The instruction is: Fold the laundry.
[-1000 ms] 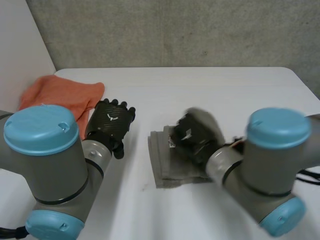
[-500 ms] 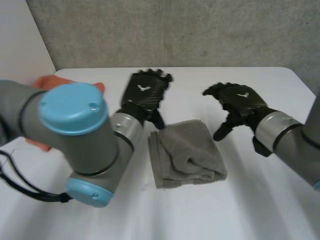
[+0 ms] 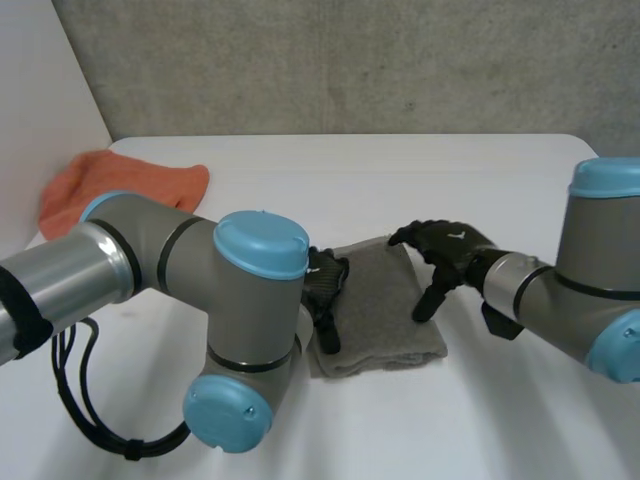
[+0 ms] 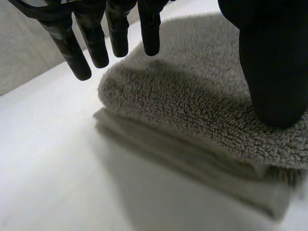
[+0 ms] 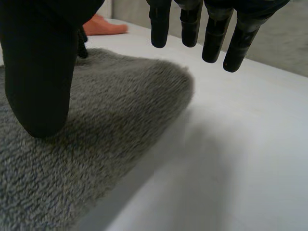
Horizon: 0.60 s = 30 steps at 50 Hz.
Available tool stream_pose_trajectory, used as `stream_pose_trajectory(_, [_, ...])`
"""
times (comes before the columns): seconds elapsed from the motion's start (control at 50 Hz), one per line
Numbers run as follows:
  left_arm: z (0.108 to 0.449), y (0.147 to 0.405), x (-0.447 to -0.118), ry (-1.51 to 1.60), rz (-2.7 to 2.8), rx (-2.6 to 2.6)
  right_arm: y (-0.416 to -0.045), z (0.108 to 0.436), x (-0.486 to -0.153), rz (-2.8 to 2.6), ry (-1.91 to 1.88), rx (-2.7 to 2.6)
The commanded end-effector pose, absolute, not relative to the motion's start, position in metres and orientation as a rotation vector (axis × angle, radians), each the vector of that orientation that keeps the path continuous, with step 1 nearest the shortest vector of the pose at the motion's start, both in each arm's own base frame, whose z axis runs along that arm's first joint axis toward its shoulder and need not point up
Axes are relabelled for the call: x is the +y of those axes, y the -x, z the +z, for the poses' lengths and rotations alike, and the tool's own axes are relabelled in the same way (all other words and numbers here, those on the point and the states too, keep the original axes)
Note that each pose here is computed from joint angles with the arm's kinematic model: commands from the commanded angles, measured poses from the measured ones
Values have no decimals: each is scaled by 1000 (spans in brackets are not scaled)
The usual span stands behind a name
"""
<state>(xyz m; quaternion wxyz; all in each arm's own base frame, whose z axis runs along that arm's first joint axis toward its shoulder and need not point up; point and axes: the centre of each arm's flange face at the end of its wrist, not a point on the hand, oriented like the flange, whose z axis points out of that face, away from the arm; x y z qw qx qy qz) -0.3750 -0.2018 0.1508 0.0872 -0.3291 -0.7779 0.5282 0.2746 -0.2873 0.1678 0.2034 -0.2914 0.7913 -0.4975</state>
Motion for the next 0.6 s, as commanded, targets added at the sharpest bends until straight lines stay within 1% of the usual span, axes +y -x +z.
stream_pose_trajectory(0.02, [141, 368, -196, 1088, 1568, -2353, -289, 148, -275, -1294, 888, 2207])
stream_pose_trajectory(0.1, [138, 366, -196, 1101, 1561, -2361, -290, 137, -273, -1272, 965, 2225])
stream_pose_trajectory(0.18, [136, 366, -196, 1108, 1557, -2365, -288, 133, -272, -1292, 1042, 2231])
stream_pose_trajectory(0.32, [138, 366, -196, 1105, 1561, -2361, -285, 134, -276, -1326, 1068, 2252])
stream_pose_trajectory(0.38, [143, 367, -195, 1098, 1575, -2344, -285, 140, -276, -1346, 1065, 2241])
stream_pose_trajectory(0.4, [146, 367, -195, 1091, 1583, -2336, -285, 144, -276, -1355, 1055, 2237])
stream_pose_trajectory(0.46, [174, 368, -195, 1038, 1665, -2261, -283, 155, -274, -1389, 1042, 2217])
stream_pose_trajectory(0.52, [191, 367, -194, 1001, 1719, -2213, -280, 164, -270, -1418, 1032, 2206])
stream_pose_trajectory(0.6, [222, 360, -192, 916, 1829, -2108, -274, 188, -266, -1505, 944, 2165])
